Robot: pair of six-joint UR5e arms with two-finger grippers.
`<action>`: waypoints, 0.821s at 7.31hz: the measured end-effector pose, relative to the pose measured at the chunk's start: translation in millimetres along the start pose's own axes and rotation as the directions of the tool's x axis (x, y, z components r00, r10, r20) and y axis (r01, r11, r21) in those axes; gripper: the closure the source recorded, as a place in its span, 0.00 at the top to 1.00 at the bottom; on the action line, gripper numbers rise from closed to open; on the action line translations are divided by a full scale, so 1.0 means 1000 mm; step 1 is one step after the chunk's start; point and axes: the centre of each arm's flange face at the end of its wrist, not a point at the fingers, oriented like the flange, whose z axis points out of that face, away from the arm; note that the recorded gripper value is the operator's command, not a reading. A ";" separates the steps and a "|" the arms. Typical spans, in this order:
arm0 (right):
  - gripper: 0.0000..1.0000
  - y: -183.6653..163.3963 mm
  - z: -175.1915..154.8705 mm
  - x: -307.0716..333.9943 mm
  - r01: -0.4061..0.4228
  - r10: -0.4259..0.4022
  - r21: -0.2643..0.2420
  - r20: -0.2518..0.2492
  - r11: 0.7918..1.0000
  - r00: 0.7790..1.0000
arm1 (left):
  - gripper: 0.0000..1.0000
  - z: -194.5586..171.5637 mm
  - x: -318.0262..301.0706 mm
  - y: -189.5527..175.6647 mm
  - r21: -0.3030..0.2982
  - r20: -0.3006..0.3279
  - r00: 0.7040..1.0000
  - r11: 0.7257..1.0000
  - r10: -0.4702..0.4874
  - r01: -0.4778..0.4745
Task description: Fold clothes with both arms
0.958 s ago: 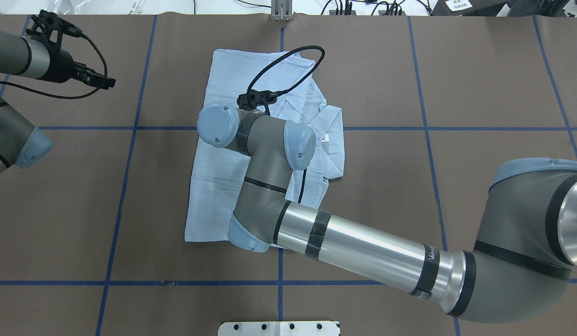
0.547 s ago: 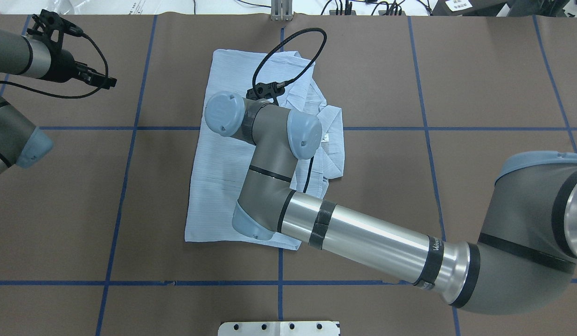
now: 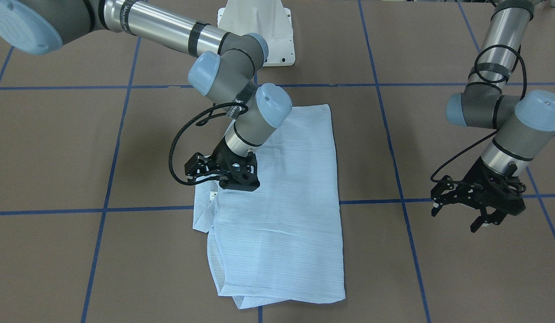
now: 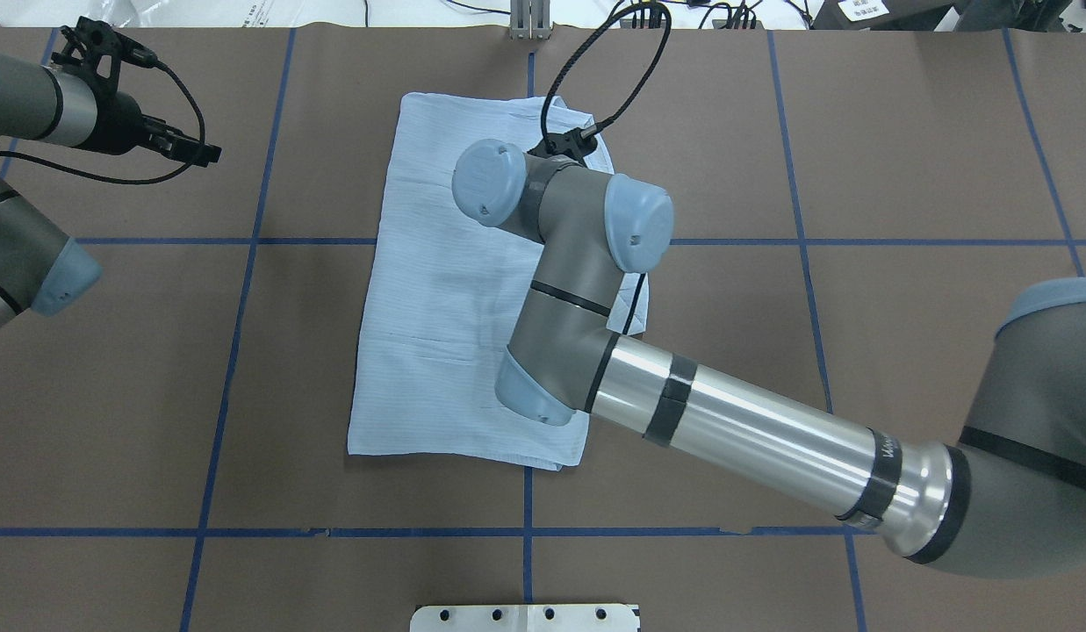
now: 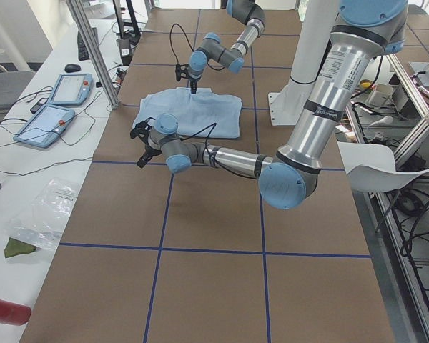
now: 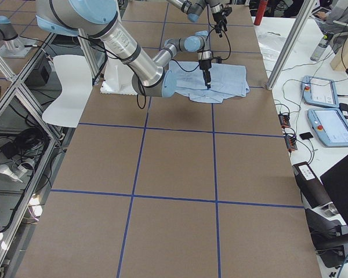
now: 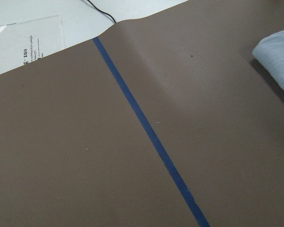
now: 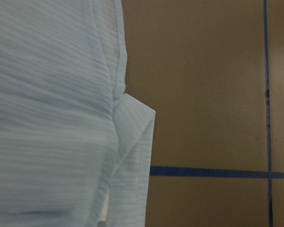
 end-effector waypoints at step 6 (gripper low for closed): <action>1.00 0.069 -0.078 0.110 -0.117 0.079 0.079 0.379 0.990 0.922 | 1.00 -0.041 0.061 0.011 0.033 -0.093 0.979 0.982 -0.182 0.185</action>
